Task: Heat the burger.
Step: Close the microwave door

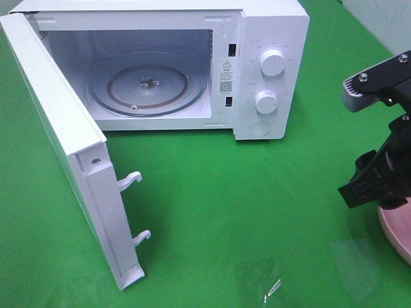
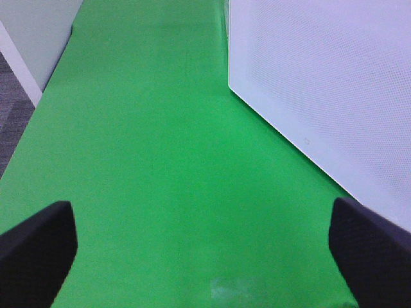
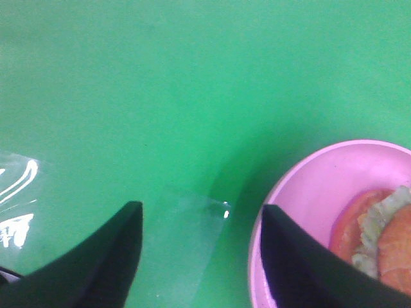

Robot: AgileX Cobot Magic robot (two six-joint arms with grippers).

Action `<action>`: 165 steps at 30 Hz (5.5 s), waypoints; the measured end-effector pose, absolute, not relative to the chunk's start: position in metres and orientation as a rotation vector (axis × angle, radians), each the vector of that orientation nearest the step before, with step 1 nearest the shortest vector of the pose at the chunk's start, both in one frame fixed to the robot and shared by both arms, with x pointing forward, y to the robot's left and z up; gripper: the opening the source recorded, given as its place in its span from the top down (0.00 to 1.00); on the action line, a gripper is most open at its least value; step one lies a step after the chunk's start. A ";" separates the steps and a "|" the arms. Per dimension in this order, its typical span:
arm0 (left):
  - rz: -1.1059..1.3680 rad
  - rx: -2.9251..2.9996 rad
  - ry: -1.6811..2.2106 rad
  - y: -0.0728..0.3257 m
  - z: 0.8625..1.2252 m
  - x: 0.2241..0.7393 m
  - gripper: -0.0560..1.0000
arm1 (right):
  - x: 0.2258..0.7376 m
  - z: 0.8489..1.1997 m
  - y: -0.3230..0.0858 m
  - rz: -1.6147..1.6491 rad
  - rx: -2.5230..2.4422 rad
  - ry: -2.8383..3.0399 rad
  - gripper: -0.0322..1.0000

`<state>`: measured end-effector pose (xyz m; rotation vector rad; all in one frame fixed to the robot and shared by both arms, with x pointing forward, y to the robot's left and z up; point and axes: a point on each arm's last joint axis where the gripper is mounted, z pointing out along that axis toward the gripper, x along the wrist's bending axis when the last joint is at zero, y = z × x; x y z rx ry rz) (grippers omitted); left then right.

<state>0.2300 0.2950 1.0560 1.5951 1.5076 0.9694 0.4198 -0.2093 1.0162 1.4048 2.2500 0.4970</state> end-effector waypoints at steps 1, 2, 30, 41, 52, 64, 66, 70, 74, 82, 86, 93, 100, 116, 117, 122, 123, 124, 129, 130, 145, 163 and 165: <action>0.969 1.595 1.508 0.295 1.056 0.230 0.01 | 0.420 1.016 -0.209 0.497 1.405 2.250 0.44; 0.969 1.595 1.508 0.295 1.056 0.230 0.01 | 0.414 1.023 -0.210 0.534 1.374 2.270 0.36; 0.969 1.595 1.508 0.295 1.056 0.230 0.01 | 0.293 1.081 -0.275 0.831 1.362 2.209 0.21; 0.969 1.595 1.508 0.295 1.056 0.230 0.01 | 0.265 1.088 -0.294 0.988 1.325 2.070 0.23; 0.969 1.595 1.508 0.295 1.056 0.230 0.01 | 0.249 1.081 -0.304 1.035 1.372 1.745 0.23; 0.969 1.595 1.508 0.295 1.056 0.230 0.01 | 0.238 1.057 -0.304 1.029 1.434 1.563 0.23; 0.969 1.595 1.508 0.295 1.056 0.230 0.01 | 0.238 1.058 -0.304 1.028 1.435 1.554 0.23; 0.969 1.595 1.508 0.295 1.056 0.230 0.01 | 0.238 1.058 -0.304 1.028 1.436 1.553 0.23; 0.969 1.595 1.508 0.295 1.056 0.230 0.01 | 0.238 1.058 -0.304 1.029 1.435 1.552 0.23; 0.969 1.595 1.508 0.295 1.056 0.230 0.01 | 0.238 1.058 -0.304 1.029 1.435 1.552 0.23; 0.969 1.595 1.508 0.295 1.056 0.230 0.01 | 0.238 1.058 -0.304 1.029 1.435 1.552 0.23; 0.969 1.595 1.508 0.295 1.056 0.230 0.01 | 0.238 1.058 -0.304 1.029 1.435 1.552 0.23; 0.969 1.595 1.508 0.295 1.056 0.230 0.01 | 0.238 1.058 -0.304 1.029 1.435 1.552 0.23; 0.950 1.590 1.501 0.293 1.056 0.230 0.01 | 0.238 1.058 -0.304 1.029 1.435 1.552 0.23; 0.950 1.590 1.501 0.293 1.056 0.230 0.01 | 0.238 1.058 -0.304 1.029 1.435 1.552 0.23; 1.002 1.539 1.454 0.294 1.067 0.228 0.03 | 0.238 1.058 -0.304 1.029 1.435 1.552 0.23; 1.002 1.539 1.454 0.294 1.067 0.228 0.03 | 0.238 1.058 -0.304 1.029 1.435 1.552 0.23; 1.031 1.512 1.430 0.294 1.071 0.229 0.07 | 0.238 1.058 -0.304 1.029 1.435 1.552 0.23; 1.037 1.503 1.433 0.295 1.078 0.243 0.26 | 0.238 1.058 -0.304 1.029 1.435 1.552 0.23; 1.037 1.503 1.433 0.295 1.078 0.243 0.26 | 0.238 1.058 -0.304 1.029 1.435 1.552 0.23; 1.033 1.525 1.475 0.302 1.078 0.313 0.95 | 0.238 1.058 -0.304 1.029 1.435 1.552 0.23; 1.242 1.366 1.351 0.311 1.015 0.363 0.95 | 0.238 1.058 -0.304 1.029 1.435 1.552 0.23; 1.240 1.361 1.356 0.311 1.014 0.365 0.95 | 0.238 1.058 -0.304 1.029 1.435 1.552 0.23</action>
